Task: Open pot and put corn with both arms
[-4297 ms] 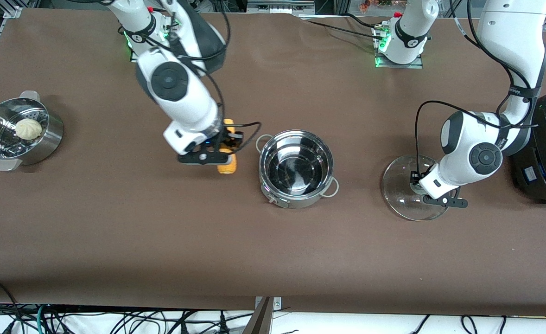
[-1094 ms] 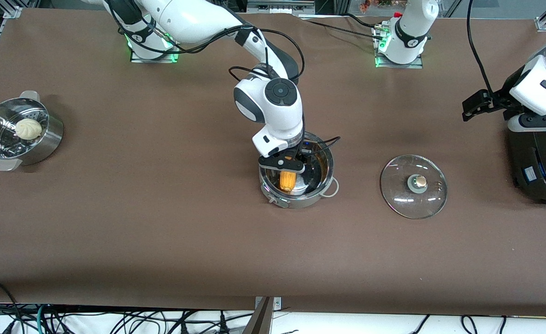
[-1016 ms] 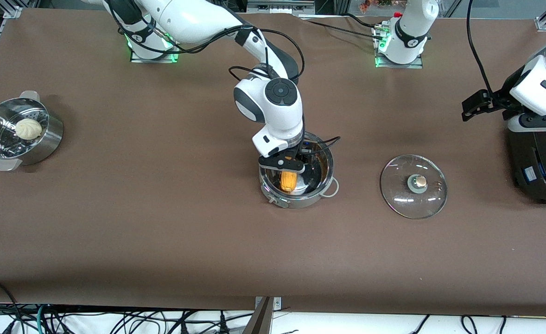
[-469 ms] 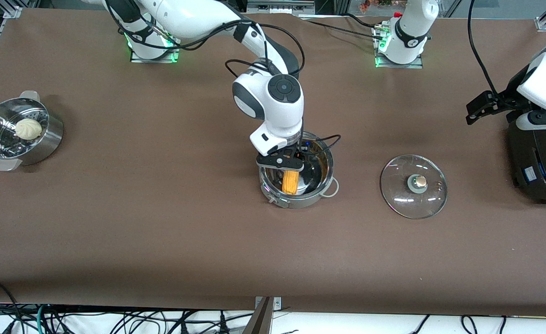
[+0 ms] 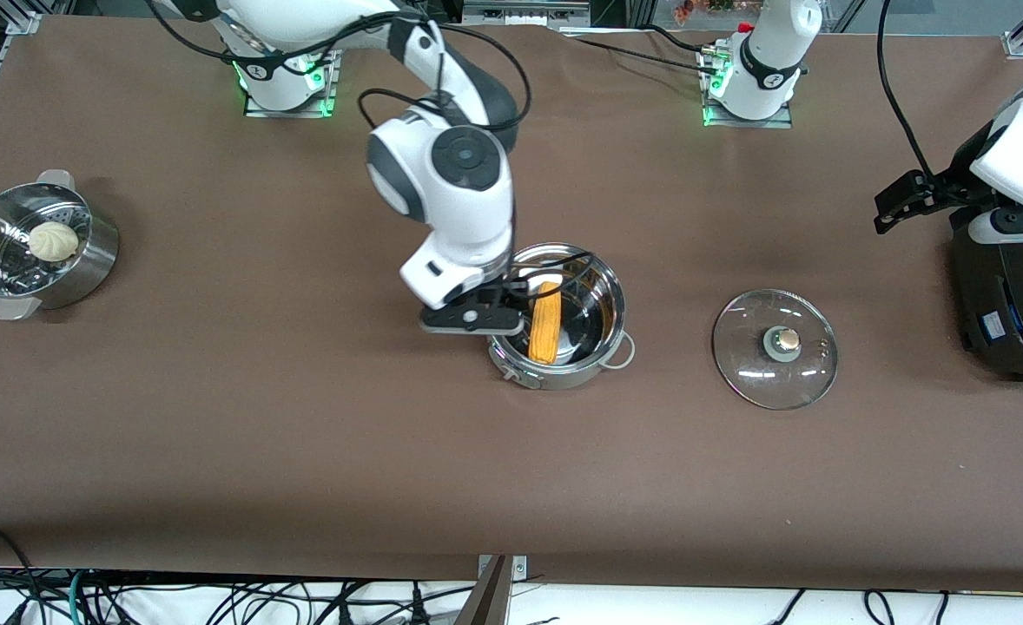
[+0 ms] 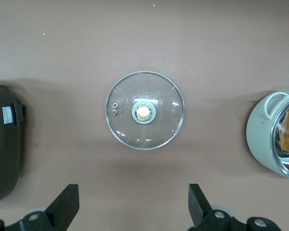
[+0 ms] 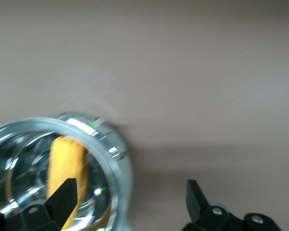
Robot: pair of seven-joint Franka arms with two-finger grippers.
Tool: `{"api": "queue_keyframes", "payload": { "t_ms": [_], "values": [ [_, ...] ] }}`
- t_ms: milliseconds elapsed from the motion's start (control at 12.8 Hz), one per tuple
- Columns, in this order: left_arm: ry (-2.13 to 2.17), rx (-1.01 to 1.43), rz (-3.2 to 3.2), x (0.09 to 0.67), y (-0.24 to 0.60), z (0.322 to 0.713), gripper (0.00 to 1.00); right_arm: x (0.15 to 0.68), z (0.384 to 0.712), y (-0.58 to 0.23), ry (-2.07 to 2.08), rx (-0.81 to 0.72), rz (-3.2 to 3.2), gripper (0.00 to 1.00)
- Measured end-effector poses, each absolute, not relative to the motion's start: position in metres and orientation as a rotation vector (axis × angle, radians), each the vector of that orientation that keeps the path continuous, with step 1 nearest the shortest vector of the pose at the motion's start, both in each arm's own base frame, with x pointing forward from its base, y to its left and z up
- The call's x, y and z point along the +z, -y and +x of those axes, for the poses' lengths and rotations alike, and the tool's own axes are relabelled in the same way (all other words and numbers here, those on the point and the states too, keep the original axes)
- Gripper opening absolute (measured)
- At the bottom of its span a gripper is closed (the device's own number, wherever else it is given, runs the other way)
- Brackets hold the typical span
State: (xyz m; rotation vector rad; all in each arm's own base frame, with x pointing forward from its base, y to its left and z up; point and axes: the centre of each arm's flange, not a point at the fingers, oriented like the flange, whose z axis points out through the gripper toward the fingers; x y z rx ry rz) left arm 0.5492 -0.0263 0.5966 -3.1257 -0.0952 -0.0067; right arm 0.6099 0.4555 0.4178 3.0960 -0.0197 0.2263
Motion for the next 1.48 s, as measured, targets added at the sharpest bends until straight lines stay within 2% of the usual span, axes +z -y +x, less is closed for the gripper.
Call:
{"api": "queue_keyframes", "payload": {
  "t_ms": [703,1094,1484],
  "values": [
    [0.079,-0.013,-3.126,0.597,0.032,0.549,1.0,0.456,0.701,-0.217,0.037,0.021,3.025,1.0],
    [0.08,-0.008,-3.126,0.597,0.032,0.549,1.0,0.466,0.722,-0.097,0.004,-0.023,3.023,1.0],
    [0.08,-0.007,-3.126,0.597,0.032,0.549,1.0,0.495,0.712,-0.032,0.125,-0.023,3.139,1.0]
  ]
}}
